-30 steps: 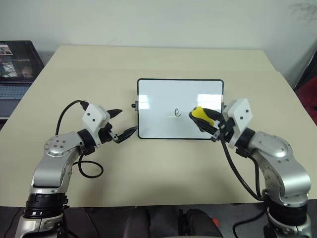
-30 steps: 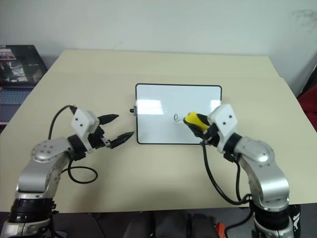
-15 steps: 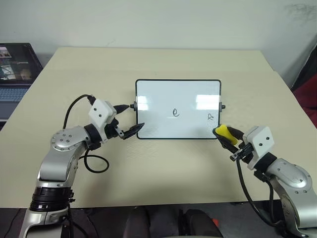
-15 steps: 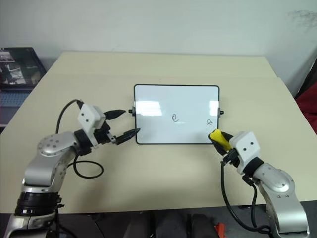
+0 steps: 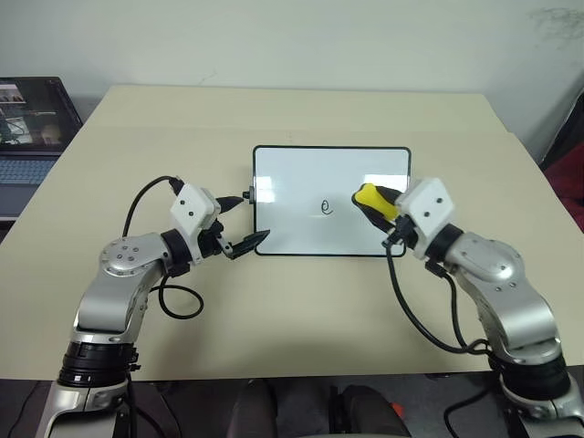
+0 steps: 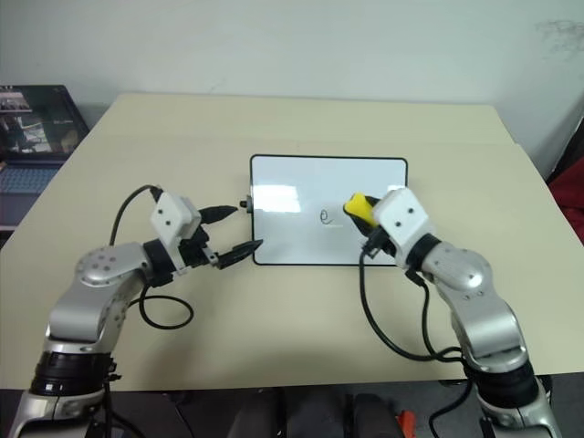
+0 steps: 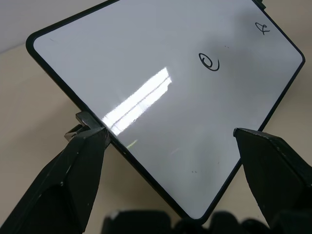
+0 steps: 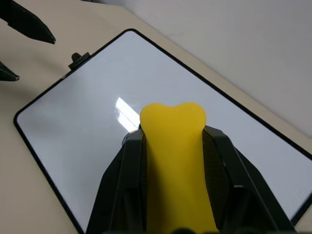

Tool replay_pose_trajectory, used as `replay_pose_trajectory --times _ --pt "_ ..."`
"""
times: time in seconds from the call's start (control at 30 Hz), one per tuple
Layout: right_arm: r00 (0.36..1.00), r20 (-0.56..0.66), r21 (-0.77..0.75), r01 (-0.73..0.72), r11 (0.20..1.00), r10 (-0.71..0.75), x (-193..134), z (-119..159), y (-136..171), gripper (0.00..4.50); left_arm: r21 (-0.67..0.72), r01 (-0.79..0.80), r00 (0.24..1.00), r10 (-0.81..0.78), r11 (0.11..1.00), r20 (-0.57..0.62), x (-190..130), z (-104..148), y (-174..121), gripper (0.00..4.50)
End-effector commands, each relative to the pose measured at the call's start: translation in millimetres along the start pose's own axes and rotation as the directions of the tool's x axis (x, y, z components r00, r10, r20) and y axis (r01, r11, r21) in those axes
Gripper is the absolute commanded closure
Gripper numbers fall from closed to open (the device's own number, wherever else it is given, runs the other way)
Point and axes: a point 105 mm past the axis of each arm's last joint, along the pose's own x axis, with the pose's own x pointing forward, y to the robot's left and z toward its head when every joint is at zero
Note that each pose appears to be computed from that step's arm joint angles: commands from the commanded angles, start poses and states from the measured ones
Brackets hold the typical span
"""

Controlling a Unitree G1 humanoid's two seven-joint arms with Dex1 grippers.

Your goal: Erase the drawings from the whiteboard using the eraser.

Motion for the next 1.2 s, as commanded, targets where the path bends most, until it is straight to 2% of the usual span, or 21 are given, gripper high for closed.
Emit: replay_pose_trajectory --times 0.03,0.23,0.5,0.73,1.0,1.1,1.2 --pt "0.999 -0.035 -0.052 0.038 0.998 -0.04 20.1 -3.2 -4.2 3.3 0.052 0.011 0.999 -0.013 0.999 0.035 -3.1 17.4 6.9 0.0" --pt "0.994 -0.066 -0.121 0.083 0.989 -0.092 57.0 -8.3 -11.4 3.3 0.076 0.088 0.996 -0.088 0.993 -0.005 -8.8 14.2 5.2 0.0" --pt "0.993 -0.062 -0.146 0.091 0.985 -0.101 77.1 -11.0 -12.2 3.3 0.081 0.192 0.98 -0.187 0.978 -0.068 -15.4 5.6 -5.7 0.0" --pt "0.981 -0.193 -0.05 -0.042 0.998 0.032 74.1 -70.0 35.9 3.3 0.074 0.201 0.978 -0.196 0.977 -0.071 -17.0 6.6 -7.0 0.0" --pt "0.955 -0.264 -0.048 -0.156 0.987 0.138 74.9 -86.6 65.1 3.3 0.074 0.205 0.977 -0.2 0.976 -0.07 -16.8 7.6 -7.3 0.0" --pt "0.957 -0.251 -0.073 -0.167 0.983 0.144 76.4 -81.0 67.3 3.3 0.07 0.206 0.977 -0.201 0.976 -0.07 -16.0 6.8 -7.8 0.0" --pt "0.986 -0.13 -0.079 -0.115 0.99 0.105 75.5 -34.2 48.0 3.3 0.065 0.198 0.979 -0.193 0.978 -0.072 -16.5 4.8 -6.8 0.0"
